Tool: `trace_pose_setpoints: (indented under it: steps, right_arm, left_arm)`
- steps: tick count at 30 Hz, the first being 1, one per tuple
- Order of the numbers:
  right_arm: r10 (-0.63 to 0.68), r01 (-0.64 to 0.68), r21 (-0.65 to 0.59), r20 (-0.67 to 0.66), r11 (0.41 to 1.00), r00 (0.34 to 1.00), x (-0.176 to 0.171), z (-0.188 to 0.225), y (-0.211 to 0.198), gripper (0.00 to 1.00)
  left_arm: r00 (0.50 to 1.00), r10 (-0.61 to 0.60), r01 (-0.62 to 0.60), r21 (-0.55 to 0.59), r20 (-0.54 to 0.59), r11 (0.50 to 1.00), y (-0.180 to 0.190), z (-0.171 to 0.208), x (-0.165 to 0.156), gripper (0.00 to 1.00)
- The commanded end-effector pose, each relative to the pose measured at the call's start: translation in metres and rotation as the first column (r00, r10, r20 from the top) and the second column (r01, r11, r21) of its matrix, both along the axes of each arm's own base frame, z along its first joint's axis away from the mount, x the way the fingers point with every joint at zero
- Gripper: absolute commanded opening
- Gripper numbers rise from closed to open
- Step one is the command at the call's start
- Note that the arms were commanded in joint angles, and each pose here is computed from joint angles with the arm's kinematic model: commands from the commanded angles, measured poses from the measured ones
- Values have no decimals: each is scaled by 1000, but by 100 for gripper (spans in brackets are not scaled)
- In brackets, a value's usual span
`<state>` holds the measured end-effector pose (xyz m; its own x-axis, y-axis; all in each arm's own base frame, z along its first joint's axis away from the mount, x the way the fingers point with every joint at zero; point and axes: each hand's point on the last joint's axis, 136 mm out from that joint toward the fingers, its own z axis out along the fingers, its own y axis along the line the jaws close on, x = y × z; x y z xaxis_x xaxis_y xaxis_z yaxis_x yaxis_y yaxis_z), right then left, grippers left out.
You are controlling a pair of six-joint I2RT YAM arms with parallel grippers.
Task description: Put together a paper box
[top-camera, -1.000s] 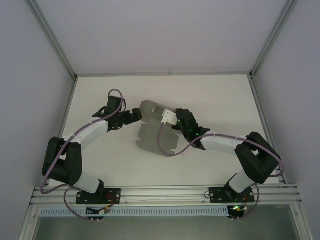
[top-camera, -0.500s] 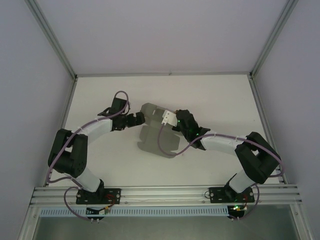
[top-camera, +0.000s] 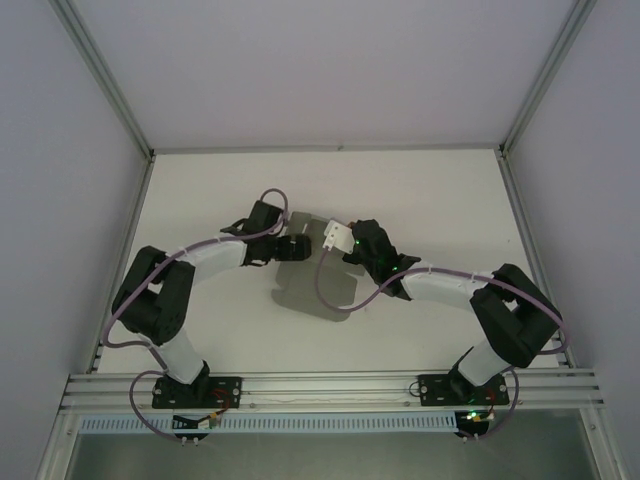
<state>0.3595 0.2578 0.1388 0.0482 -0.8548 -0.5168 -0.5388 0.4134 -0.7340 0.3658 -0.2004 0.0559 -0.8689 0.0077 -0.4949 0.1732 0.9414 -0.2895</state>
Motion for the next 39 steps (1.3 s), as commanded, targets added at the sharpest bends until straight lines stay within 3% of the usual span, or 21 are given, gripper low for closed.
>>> trace_pose_setpoints:
  steps: [1, 8, 16, 21, 27, 31, 36, 39]
  right_arm:
    - [18, -23, 118, 43, 993, 999, 1, 34, 11, 4]
    - [19, -23, 96, 37, 995, 999, 0, 29, 10, 4]
    - [13, -12, -13, 82, 1000, 997, 11, 27, 8, 3]
    - [7, 18, -123, 201, 992, 980, 35, 37, 7, 4]
    - [87, 4, -244, 361, 970, 929, 53, 50, 21, 3]
    - [150, -1, -318, 445, 948, 883, 56, 49, 28, 3]
    - [198, 15, -385, 507, 923, 839, 58, 36, 31, 5]
    - [217, 23, -414, 523, 910, 824, 59, 23, 32, 4]
  left_arm:
    - [1000, 13, -18, 181, 28, 983, 11, -11, 1, 100]
    - [999, 45, -51, 232, 30, 971, 12, -16, 3, 100]
    - [990, -9, 0, 70, 140, 998, -5, 48, -3, 100]
    - [980, -32, 39, -30, 199, 999, -4, 85, -16, 100]
    - [960, 148, -134, -74, 238, 988, 40, 113, -8, 100]
    - [913, 319, -310, -78, 254, 948, 85, 119, 4, 100]
    - [855, 479, -477, -64, 200, 877, 136, 92, 21, 100]
    - [862, 470, -467, -64, 189, 882, 139, 74, 36, 100]
